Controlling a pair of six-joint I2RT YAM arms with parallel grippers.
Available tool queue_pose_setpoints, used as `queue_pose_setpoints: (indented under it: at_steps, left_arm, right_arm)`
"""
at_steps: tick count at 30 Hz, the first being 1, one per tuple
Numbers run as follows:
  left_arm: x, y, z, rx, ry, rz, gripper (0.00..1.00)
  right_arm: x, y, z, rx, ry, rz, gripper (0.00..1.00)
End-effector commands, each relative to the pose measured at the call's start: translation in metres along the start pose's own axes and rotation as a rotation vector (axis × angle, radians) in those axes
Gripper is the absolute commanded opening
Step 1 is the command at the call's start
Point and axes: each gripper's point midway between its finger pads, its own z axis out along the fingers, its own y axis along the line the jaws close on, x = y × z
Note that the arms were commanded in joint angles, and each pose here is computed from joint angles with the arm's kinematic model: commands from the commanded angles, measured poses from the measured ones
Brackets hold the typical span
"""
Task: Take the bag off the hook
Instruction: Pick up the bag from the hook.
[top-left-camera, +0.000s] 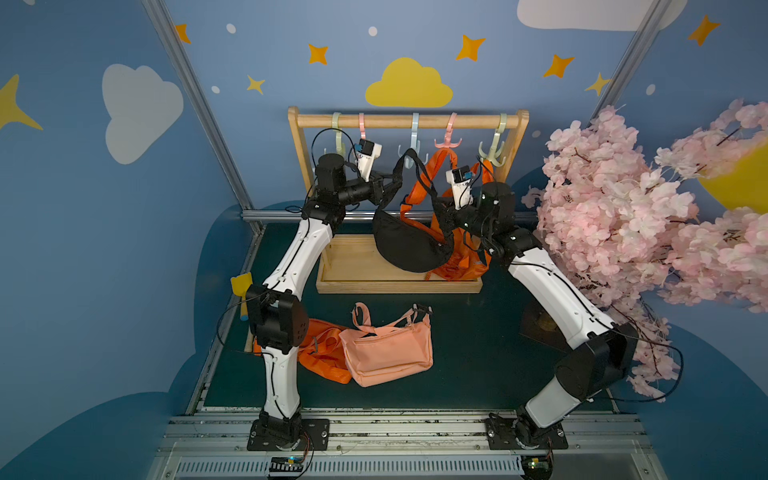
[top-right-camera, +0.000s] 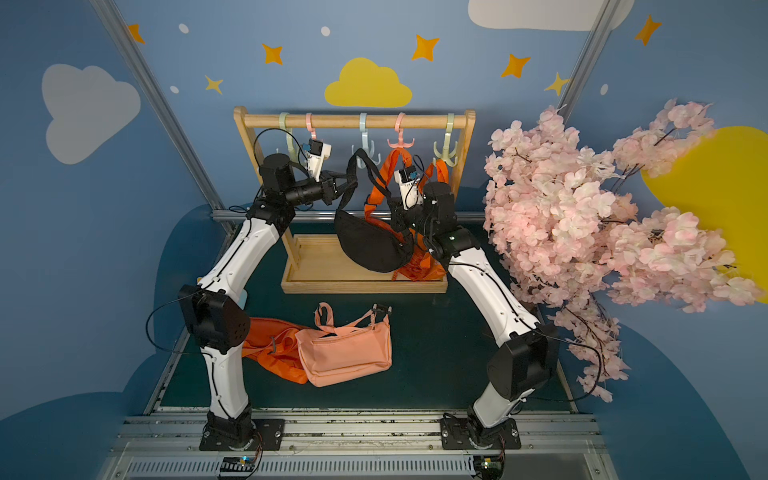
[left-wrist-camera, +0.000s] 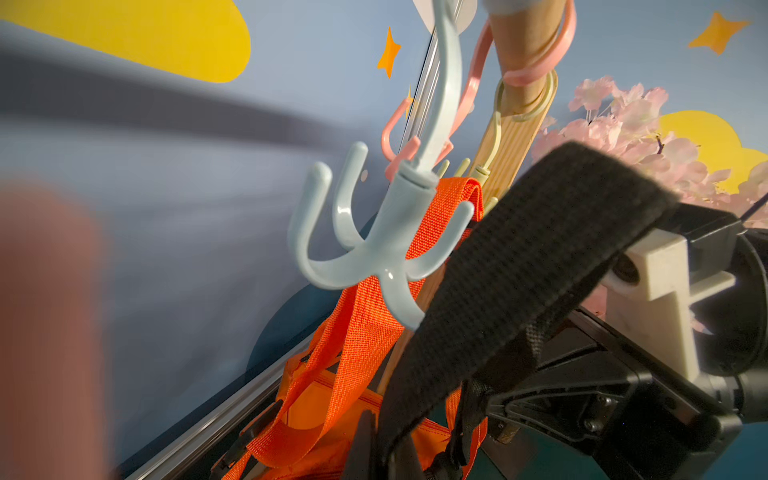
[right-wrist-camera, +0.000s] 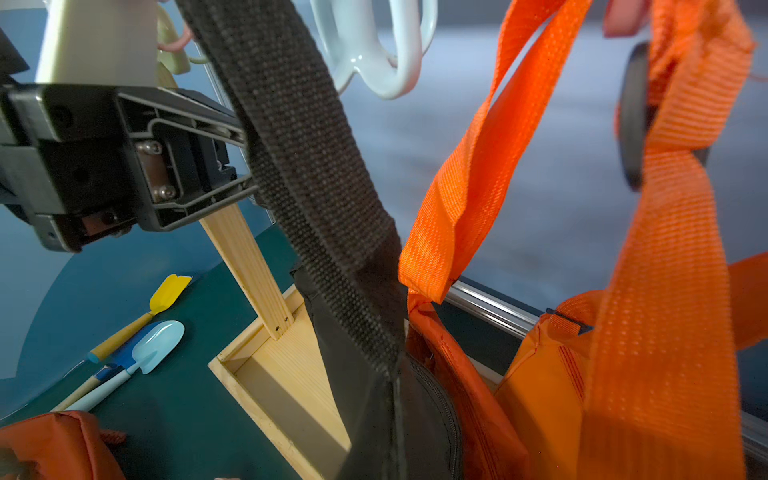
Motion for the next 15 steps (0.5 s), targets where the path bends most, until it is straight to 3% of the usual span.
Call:
queue_pose_setpoints:
  at_steps: [1, 15]
  left_arm:
    - [-0.018, -0.017, -0.006, 0.021, -0.039, 0.047, 0.04]
    - [-0.027, -0.03, -0.012, 0.039, -0.059, 0.051, 0.04]
  right_arm:
    - [-0.018, 0.0, -0.012, 0.009, -0.055, 0.011, 0.0]
    - [-0.026, 0.002, -0.028, 0.02, -0.086, 0.001, 0.0]
